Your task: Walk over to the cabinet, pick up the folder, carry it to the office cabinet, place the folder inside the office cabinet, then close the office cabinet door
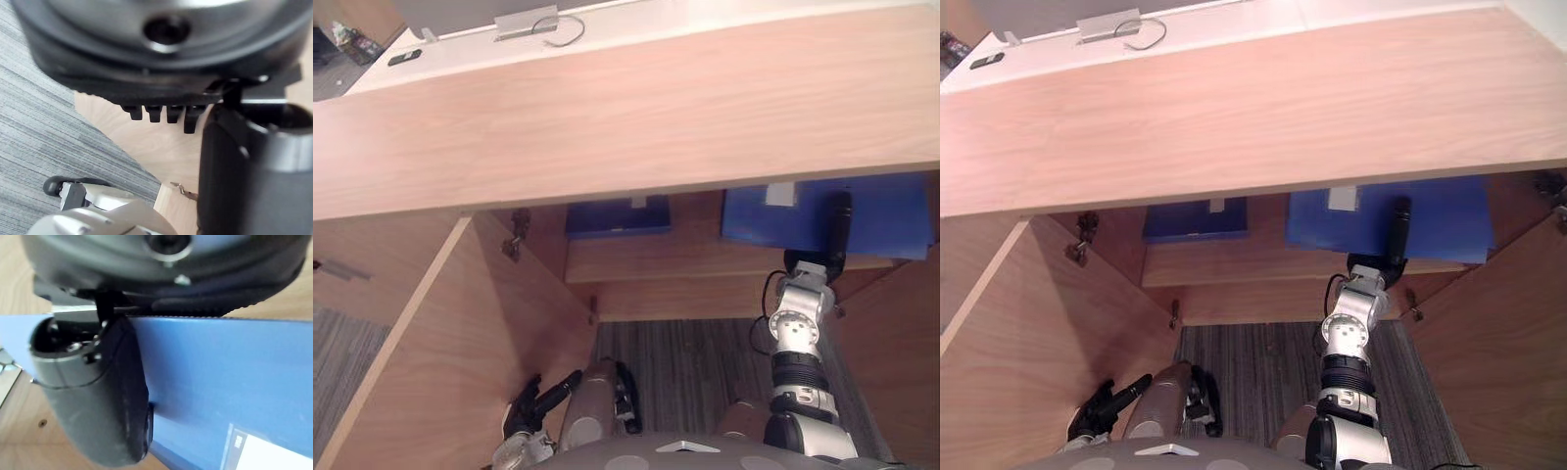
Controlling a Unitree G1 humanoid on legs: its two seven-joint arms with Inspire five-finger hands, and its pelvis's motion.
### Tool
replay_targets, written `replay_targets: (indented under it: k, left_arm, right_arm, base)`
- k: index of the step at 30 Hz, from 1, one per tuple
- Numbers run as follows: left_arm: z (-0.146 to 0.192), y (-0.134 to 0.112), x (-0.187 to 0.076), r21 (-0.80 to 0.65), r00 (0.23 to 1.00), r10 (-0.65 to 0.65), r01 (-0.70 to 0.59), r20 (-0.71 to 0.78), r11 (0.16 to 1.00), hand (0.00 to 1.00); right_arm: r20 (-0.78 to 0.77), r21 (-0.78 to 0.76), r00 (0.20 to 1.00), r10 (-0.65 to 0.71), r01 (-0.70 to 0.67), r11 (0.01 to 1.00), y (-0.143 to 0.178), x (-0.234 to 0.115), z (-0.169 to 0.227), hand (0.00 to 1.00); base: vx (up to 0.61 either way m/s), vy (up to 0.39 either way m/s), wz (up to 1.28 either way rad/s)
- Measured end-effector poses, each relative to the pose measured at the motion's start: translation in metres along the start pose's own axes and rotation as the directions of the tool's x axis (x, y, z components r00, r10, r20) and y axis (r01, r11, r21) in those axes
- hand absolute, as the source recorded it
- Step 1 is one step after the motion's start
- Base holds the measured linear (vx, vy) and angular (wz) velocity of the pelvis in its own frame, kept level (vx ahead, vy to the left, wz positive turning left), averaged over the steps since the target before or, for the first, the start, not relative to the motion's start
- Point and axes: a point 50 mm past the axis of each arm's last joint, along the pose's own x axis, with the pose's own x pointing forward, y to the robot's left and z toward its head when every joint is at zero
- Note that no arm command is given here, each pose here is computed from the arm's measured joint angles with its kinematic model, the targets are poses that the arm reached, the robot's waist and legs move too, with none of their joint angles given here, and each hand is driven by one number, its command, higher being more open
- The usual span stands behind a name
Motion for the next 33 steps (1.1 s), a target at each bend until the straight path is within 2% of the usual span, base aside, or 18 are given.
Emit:
replay_targets:
  k: [5,9,11,16,21,25,29,33]
  left_arm:
    - [0.016,-0.004,-0.008,0.021,0.989,-0.102,0.1,0.11,0.995,1.0]
    - [0.031,-0.011,-0.013,0.057,0.966,-0.189,0.182,0.174,0.982,1.0]
    - [0.037,-0.012,-0.016,0.075,0.951,-0.231,0.22,0.205,0.973,1.0]
    - [0.044,-0.016,-0.024,0.099,0.926,-0.291,0.275,0.241,0.956,1.0]
    - [0.054,-0.026,-0.038,0.153,0.885,-0.363,0.332,0.292,0.931,1.0]
    - [0.06,-0.032,-0.047,0.201,0.856,-0.415,0.368,0.308,0.908,1.0]
    - [0.063,-0.034,-0.059,0.247,0.82,-0.475,0.412,0.32,0.877,1.0]
    - [0.066,-0.035,-0.063,0.253,0.807,-0.486,0.42,0.335,0.872,1.0]
  right_arm:
    - [0.002,0.057,0.997,0.078,-0.078,0.995,0.031,0.01,-0.004,0.0]
    - [-0.015,0.037,0.983,0.181,-0.181,0.983,0.067,0.025,-0.003,0.0]
    - [-0.034,0.0,0.975,0.221,-0.221,0.975,0.088,0.04,-0.001,0.0]
    - [-0.067,-0.09,0.975,0.21,-0.215,0.972,0.138,0.075,0.007,0.0]
    - [-0.035,-0.201,0.964,0.265,-0.266,0.943,0.198,0.089,0.035,0.0]
    - [0.02,-0.224,0.962,0.274,-0.262,0.939,0.213,0.093,0.058,0.0]
    - [0.131,-0.249,0.951,0.28,-0.242,0.938,0.229,0.094,0.1,0.0]
    - [0.172,-0.173,0.949,0.265,-0.236,0.956,0.24,0.093,0.116,0.0]
  base:
    - [-0.06,0.059,0.16]
    - [-0.03,0.059,-0.02]
    - [-0.03,0.054,0.02]
    - [-0.05,0.032,0.01]
    - [-0.05,0.04,0.04]
    - [-0.05,0.034,0.11]
    - [-0.06,0.045,0.18]
    - [-0.05,0.032,0.04]
